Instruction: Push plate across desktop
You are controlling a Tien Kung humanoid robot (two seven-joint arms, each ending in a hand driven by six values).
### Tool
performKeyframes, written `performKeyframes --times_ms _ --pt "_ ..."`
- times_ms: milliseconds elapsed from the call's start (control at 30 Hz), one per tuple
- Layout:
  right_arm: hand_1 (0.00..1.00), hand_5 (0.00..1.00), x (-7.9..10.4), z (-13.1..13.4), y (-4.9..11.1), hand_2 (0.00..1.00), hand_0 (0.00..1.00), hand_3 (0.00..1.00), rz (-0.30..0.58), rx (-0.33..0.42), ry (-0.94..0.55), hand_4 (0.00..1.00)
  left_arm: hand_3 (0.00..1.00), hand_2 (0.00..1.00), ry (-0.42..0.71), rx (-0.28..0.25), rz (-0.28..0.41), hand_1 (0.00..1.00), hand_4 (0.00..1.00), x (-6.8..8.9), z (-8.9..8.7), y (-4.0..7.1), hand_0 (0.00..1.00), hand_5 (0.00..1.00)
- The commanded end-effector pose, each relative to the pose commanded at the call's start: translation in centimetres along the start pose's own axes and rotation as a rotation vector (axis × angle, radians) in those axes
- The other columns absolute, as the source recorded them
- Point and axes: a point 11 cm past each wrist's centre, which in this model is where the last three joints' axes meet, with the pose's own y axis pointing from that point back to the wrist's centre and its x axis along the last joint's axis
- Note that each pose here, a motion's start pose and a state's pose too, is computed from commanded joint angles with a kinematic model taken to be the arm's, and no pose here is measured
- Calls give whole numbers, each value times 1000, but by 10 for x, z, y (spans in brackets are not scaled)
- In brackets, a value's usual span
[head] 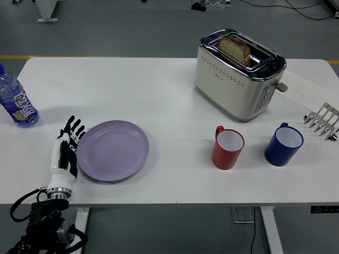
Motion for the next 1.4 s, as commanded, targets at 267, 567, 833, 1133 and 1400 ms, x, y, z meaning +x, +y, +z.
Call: performKeyframes --times_ms 267,567,833,1133,1400 --pt "451 470 -1 -2 1 569 551 581 -1 6 -3 295 923 915 5 10 -35 878 525 -12 -3 2 866 998" --pt "451 470 -1 -4 1 569 551 580 -3 8 -2 295 922 915 15 6 -59 878 523 -21 -2 2 866 998" --pt "451 469 -2 -4 1 568 551 580 -3 9 -1 295 921 915 18 21 -82 877 522 -28 -6 5 865 998" --pt "452 469 -2 -4 2 568 551 580 -5 10 -1 295 919 915 25 29 -105 877 519 -37 -8 8 866 998" --pt "451 468 -2 -5 2 567 551 580 -6 11 0 297 918 915 38 30 -128 877 520 -46 -8 10 865 998"
